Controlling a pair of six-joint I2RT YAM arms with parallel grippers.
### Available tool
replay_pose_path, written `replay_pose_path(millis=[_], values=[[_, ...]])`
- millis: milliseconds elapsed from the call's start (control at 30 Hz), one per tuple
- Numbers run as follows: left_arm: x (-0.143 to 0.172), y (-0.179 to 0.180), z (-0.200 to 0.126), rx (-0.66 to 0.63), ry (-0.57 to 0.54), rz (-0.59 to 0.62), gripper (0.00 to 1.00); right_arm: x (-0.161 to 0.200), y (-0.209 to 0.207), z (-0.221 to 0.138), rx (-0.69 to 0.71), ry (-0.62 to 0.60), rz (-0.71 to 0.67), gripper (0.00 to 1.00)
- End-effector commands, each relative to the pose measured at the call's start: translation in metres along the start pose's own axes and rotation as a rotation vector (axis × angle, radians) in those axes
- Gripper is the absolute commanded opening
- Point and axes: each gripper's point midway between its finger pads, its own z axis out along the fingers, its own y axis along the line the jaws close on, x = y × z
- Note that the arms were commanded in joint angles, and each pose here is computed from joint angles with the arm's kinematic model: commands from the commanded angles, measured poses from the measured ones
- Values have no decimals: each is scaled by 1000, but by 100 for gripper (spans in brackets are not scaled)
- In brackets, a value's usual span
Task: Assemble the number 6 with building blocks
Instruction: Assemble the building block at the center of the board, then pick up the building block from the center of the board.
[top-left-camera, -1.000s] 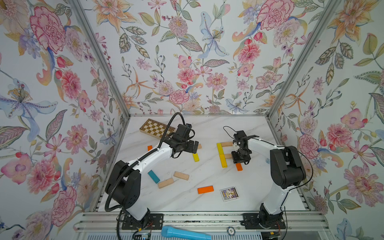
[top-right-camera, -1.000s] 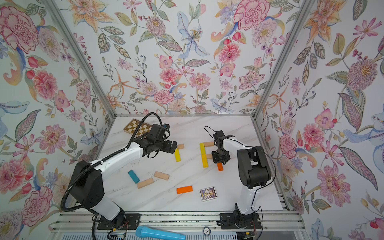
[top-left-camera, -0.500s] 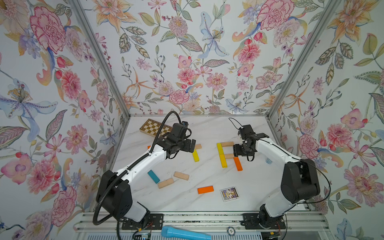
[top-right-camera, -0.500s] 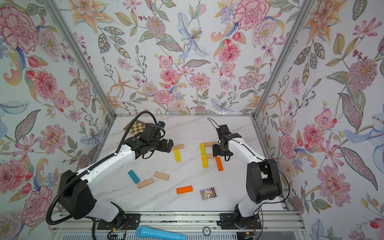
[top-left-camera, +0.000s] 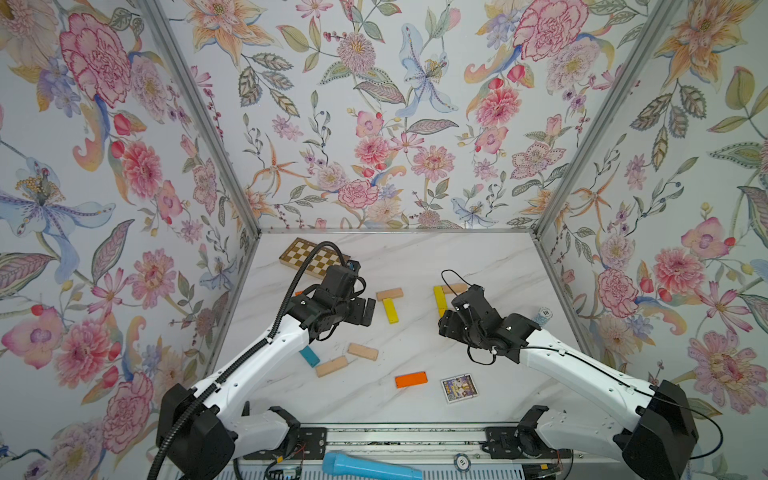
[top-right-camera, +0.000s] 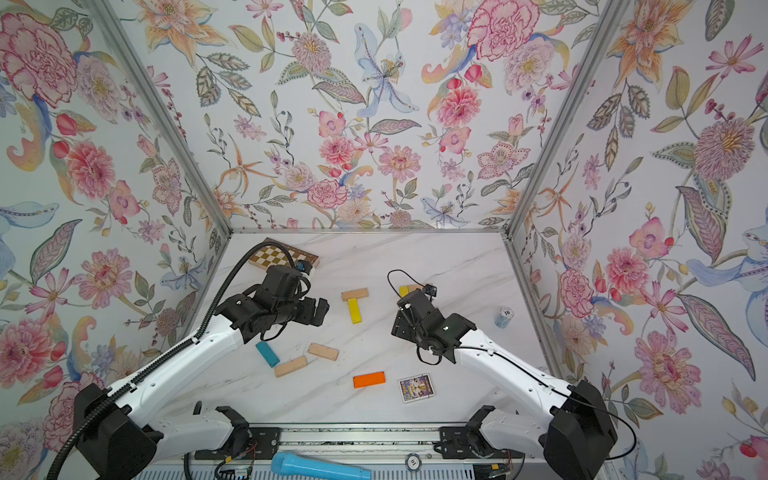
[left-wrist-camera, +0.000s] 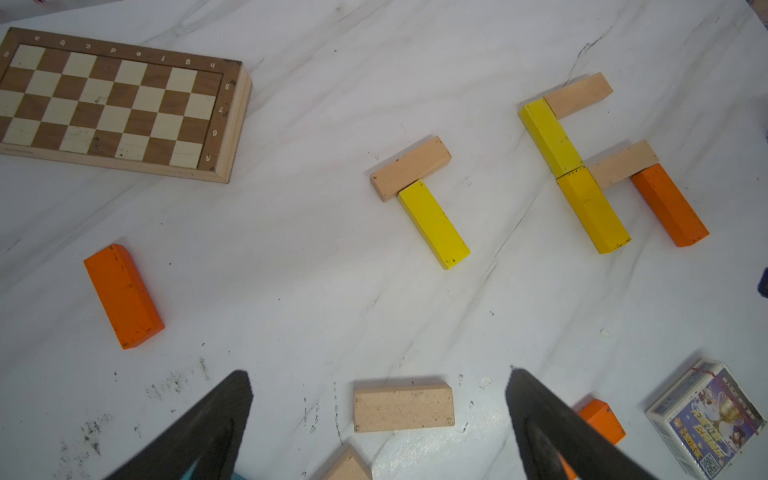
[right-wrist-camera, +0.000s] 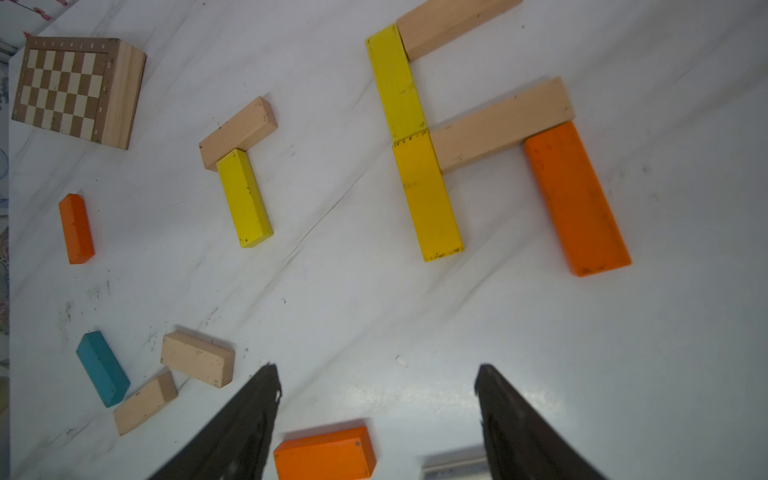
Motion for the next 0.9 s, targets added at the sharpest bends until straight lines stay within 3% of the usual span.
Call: replay_pose_path(millis=[0, 200, 333, 533, 733, 867], values=[[19, -8, -7, 73, 18, -11, 98, 2, 2, -6, 55, -58, 217, 76], [42, -48, -14, 181, 77, 212, 82, -4, -14, -12, 64, -58, 316, 71], [67, -82, -10, 248, 140, 408, 76, -28, -48, -31, 68, -117, 333, 71], [110, -138, -1, 367, 149, 730, 73, -67, -105, -55, 37, -166, 417, 70], [139, -167, 28, 408, 251, 871, 59, -88, -136, -55, 20, -132, 450, 70], [165, -177, 51, 408, 343, 973, 55, -100, -141, -58, 4, -130, 430, 71]])
